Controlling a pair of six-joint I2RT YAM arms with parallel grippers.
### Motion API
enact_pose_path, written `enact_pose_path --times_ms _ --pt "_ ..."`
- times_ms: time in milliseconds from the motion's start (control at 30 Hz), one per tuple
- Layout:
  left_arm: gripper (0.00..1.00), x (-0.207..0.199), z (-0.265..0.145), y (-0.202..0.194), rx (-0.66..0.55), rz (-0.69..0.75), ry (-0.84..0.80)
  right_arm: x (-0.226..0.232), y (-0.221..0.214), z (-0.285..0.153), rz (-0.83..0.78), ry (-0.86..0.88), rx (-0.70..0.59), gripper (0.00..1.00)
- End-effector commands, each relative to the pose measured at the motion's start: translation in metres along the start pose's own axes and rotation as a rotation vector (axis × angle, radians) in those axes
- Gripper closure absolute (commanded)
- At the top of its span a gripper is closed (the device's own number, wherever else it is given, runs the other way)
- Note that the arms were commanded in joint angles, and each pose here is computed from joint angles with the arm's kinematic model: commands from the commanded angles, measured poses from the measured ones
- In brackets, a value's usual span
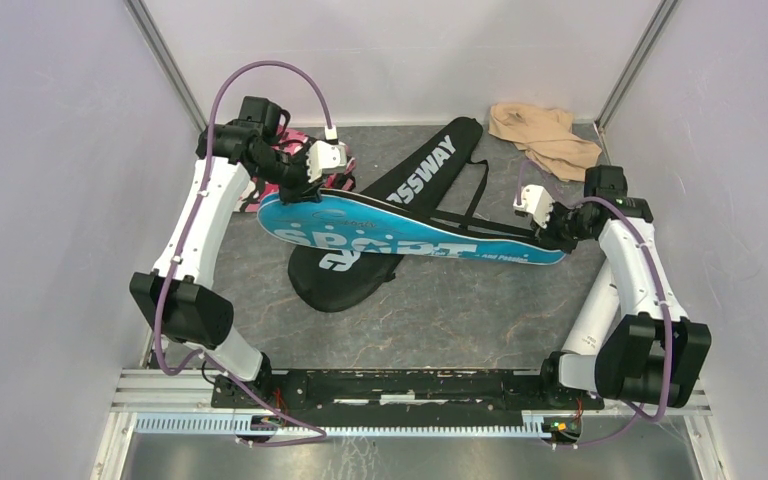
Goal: Pack up the badminton gear
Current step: Zip the racket bag at the center of the board.
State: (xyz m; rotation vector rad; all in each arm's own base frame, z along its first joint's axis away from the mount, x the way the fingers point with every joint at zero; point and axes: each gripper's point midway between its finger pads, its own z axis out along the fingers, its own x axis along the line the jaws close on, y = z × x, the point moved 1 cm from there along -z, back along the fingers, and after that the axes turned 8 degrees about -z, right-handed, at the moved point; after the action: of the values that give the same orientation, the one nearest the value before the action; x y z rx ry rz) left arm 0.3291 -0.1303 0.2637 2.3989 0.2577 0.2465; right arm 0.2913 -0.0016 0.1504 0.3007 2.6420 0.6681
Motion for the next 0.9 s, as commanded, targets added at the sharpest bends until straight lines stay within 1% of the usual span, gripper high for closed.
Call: enact_pose_path --times_ms 0,133,233,333,433,567,633,733,833,867 --pt "0.98 0.027 -0.026 -0.024 0.118 0.044 0.156 -0.019 -0.021 -0.016 -0.029 -0.092 0.093 1.00" --pt "0.98 0.038 -0.039 -0.044 0.172 0.033 0.198 -0.024 -0.047 -0.025 -0.004 -0.098 0.142 1.00" --pt "0.98 0.042 -0.046 -0.054 0.195 0.033 0.218 -0.022 -0.057 -0.025 0.005 -0.093 0.161 1.00" --pt "0.95 0.039 -0.046 -0.050 0.169 0.038 0.208 -0.017 -0.048 -0.022 0.021 -0.085 0.107 1.00" --pt "0.88 0.033 -0.043 -0.039 0.105 0.044 0.182 -0.012 -0.032 -0.019 0.036 -0.069 0.047 1.00" --pt "0.75 0.018 -0.035 -0.024 0.005 0.044 0.124 -0.005 -0.010 -0.016 0.022 -0.077 -0.002 1.00" --pt "0.64 0.009 -0.031 -0.017 -0.041 0.037 0.094 0.000 0.001 -0.014 0.021 -0.081 -0.035 1.00" --pt "0.43 0.001 -0.028 0.004 -0.149 0.040 0.093 0.006 0.014 -0.012 0.032 -0.081 -0.080 1.00" --pt "0.25 -0.005 -0.020 0.037 -0.256 0.082 0.129 0.013 0.021 -0.009 0.048 -0.067 -0.113 1.00" --pt "0.21 -0.011 -0.014 0.049 -0.275 0.094 0.130 0.013 0.022 -0.008 0.057 -0.070 -0.120 1.00"
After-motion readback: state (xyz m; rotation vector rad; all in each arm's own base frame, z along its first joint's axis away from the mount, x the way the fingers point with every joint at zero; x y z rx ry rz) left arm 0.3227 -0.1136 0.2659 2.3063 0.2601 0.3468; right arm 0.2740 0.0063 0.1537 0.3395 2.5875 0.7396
